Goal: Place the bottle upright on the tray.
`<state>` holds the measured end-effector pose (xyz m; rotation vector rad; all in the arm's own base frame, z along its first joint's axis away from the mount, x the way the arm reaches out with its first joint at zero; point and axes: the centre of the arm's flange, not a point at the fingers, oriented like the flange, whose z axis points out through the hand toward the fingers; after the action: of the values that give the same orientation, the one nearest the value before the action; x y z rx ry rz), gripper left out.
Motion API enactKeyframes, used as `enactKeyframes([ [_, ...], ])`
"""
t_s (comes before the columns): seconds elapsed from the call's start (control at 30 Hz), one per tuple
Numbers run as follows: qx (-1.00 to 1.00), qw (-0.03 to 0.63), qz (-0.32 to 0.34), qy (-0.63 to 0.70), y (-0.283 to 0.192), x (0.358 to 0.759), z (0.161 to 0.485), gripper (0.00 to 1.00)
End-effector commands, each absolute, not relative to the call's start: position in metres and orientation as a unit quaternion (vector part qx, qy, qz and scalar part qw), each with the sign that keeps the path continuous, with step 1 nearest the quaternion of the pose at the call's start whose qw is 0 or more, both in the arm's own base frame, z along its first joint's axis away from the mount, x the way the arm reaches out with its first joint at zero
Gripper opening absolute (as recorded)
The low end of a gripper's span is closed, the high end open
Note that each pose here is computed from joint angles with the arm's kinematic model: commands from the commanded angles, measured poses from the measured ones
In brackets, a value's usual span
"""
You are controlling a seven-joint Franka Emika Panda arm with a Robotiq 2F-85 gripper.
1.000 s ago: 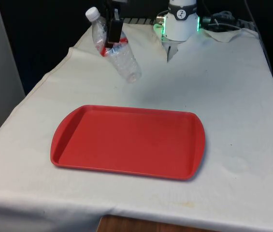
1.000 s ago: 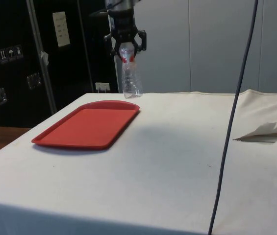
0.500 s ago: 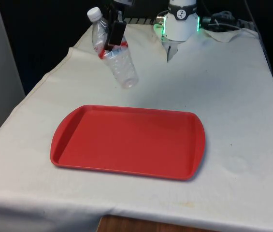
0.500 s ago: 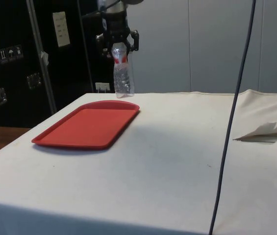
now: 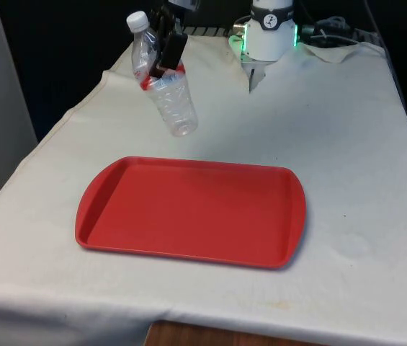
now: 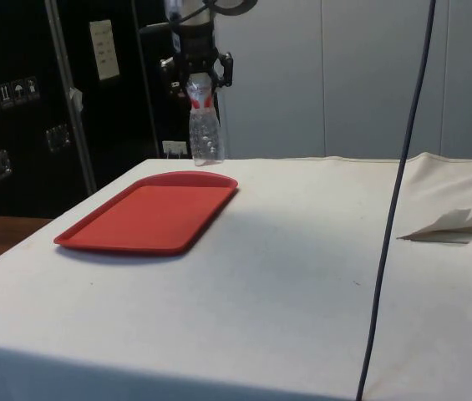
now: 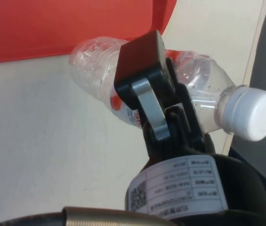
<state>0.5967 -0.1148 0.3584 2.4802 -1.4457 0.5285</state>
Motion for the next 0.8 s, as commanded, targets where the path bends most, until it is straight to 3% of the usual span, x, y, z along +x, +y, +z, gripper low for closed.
enactKeyframes([
  [0.0,0.845,0.112,0.183,-0.49,-0.115,0.597,0.359,0.33],
  [0.77,0.825,0.16,0.247,-0.482,-0.11,0.623,0.357,0.33],
])
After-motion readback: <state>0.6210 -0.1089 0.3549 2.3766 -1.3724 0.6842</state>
